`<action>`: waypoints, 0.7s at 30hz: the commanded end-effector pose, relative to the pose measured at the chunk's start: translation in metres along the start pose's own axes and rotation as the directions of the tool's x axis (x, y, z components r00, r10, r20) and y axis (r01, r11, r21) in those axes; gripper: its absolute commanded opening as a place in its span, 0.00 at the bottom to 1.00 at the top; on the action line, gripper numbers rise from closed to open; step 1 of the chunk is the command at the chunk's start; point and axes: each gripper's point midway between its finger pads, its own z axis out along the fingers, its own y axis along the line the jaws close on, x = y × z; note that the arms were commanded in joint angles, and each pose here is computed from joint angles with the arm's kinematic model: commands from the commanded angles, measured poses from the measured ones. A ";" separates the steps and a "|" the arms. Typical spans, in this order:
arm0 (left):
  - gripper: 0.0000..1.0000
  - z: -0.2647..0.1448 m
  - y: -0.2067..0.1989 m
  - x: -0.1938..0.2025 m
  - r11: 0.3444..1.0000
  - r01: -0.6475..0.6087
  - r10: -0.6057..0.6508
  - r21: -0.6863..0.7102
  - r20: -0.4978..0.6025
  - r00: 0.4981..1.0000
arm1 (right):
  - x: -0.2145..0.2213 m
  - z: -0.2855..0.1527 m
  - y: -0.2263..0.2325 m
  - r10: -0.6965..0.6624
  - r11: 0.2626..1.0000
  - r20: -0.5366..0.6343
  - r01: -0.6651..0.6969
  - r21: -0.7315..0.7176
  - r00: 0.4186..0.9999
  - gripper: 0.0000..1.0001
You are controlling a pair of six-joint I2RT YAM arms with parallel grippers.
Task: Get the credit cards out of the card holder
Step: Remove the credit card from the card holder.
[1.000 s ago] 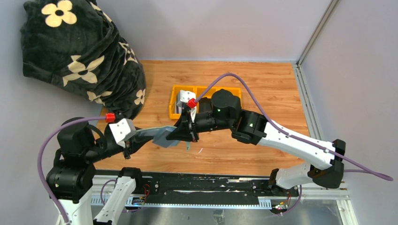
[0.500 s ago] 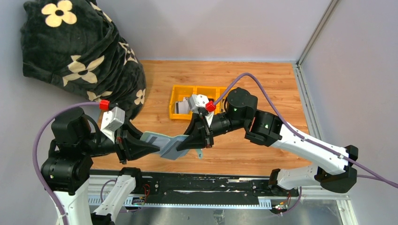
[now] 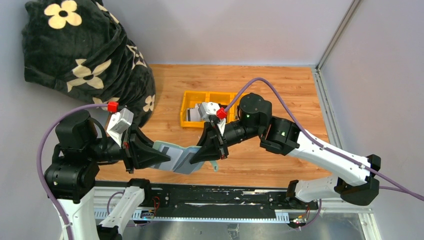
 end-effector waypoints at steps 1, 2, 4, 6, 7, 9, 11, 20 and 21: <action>0.05 0.001 0.015 -0.007 0.996 0.053 -0.053 -0.070 0.004 0.999 | -0.010 -0.002 0.008 -0.011 0.999 0.011 0.012 -0.040 1.000 0.01; 0.04 0.001 0.016 -0.006 0.994 0.077 -0.077 -0.071 0.003 0.997 | -0.010 -0.002 0.005 -0.013 0.999 0.013 0.014 -0.036 1.000 0.06; 0.01 0.003 0.025 -0.005 0.988 0.137 -0.137 -0.077 -0.002 0.991 | -0.010 -0.007 -0.011 -0.007 1.000 0.023 0.007 0.005 1.000 0.26; 0.00 0.004 0.036 -0.003 0.977 0.186 -0.187 -0.104 -0.003 0.982 | -0.012 -0.014 -0.031 0.032 0.997 0.044 -0.035 0.064 0.998 0.42; 0.00 0.005 0.045 -0.002 0.970 0.203 -0.205 -0.135 -0.002 0.979 | -0.016 -0.023 -0.049 0.050 0.991 0.077 -0.059 0.123 0.996 0.49; 0.00 0.003 0.058 -0.002 0.956 0.210 -0.212 -0.204 0.008 0.977 | -0.026 -0.039 -0.074 0.050 0.966 0.135 -0.082 0.246 0.990 0.58; 0.00 0.001 0.071 -0.005 0.941 0.199 -0.197 -0.273 0.034 0.980 | -0.042 -0.060 -0.087 0.051 0.932 0.212 -0.122 0.340 0.976 0.65; 0.00 -0.013 0.111 -0.028 0.848 0.213 -0.093 -0.485 0.259 0.961 | -0.083 -0.076 -0.061 0.121 0.928 0.511 -0.280 0.246 0.851 0.65; 0.00 -0.010 0.110 -0.028 0.861 0.217 -0.102 -0.461 0.261 0.960 | -0.080 -0.067 -0.057 0.164 0.936 0.508 -0.296 0.191 0.846 0.64</action>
